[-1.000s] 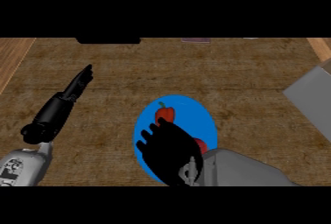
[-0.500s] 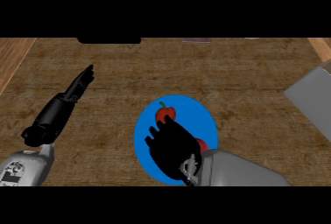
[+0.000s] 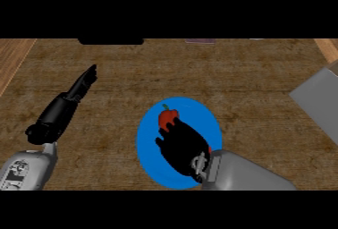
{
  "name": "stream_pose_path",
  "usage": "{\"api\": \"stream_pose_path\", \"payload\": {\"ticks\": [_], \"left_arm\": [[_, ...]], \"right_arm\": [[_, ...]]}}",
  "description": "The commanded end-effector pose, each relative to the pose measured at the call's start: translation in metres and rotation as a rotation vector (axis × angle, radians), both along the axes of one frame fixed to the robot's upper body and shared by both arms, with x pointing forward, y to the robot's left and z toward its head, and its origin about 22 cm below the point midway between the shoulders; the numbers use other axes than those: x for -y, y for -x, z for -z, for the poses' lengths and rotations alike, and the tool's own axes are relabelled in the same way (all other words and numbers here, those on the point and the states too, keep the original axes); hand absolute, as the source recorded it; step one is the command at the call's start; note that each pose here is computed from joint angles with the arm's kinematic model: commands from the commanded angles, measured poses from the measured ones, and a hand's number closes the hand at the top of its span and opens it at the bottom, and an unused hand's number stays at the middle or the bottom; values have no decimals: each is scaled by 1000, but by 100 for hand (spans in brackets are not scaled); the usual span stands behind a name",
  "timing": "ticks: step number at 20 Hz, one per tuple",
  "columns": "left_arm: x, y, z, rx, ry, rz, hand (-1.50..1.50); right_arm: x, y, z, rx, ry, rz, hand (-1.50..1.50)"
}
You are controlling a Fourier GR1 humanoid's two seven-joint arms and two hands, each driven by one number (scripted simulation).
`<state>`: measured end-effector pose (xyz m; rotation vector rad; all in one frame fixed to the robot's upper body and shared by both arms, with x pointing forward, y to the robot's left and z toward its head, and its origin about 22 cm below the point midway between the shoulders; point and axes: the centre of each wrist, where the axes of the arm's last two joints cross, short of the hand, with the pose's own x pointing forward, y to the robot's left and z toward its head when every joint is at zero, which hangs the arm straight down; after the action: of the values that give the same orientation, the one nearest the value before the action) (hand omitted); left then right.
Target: Pick the pear from the plate and place it in the cardboard box
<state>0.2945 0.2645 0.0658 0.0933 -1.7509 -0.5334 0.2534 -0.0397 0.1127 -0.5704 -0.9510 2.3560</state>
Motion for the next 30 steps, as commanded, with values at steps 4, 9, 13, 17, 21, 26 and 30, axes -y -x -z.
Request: {"api": "stream_pose_path", "payload": {"ticks": [4,9,13,17,21,26,30], "left_arm": [[8,13,-6,-10,-9,-4,0],[-1,-8,-11,-3,-11,14,0],[-6,4,12,3,-1,-2,0],[-4,4,-6,8,5,-7,0],[-5,14,-17,6,7,14,0],[11,-9,4,5,6,4,0],[-28,1,1,-8,19,3,0]], "right_arm": [[16,0,39,-10,13,7,-150],[4,-6,46,49,58,8,-150],[14,-12,53,31,48,27,-150],[28,-27,59,-12,56,37,-150],[28,-14,79,-58,11,-94,150],[12,-26,77,35,-89,-169,150],[-8,-21,69,69,-120,-233,150]]}}
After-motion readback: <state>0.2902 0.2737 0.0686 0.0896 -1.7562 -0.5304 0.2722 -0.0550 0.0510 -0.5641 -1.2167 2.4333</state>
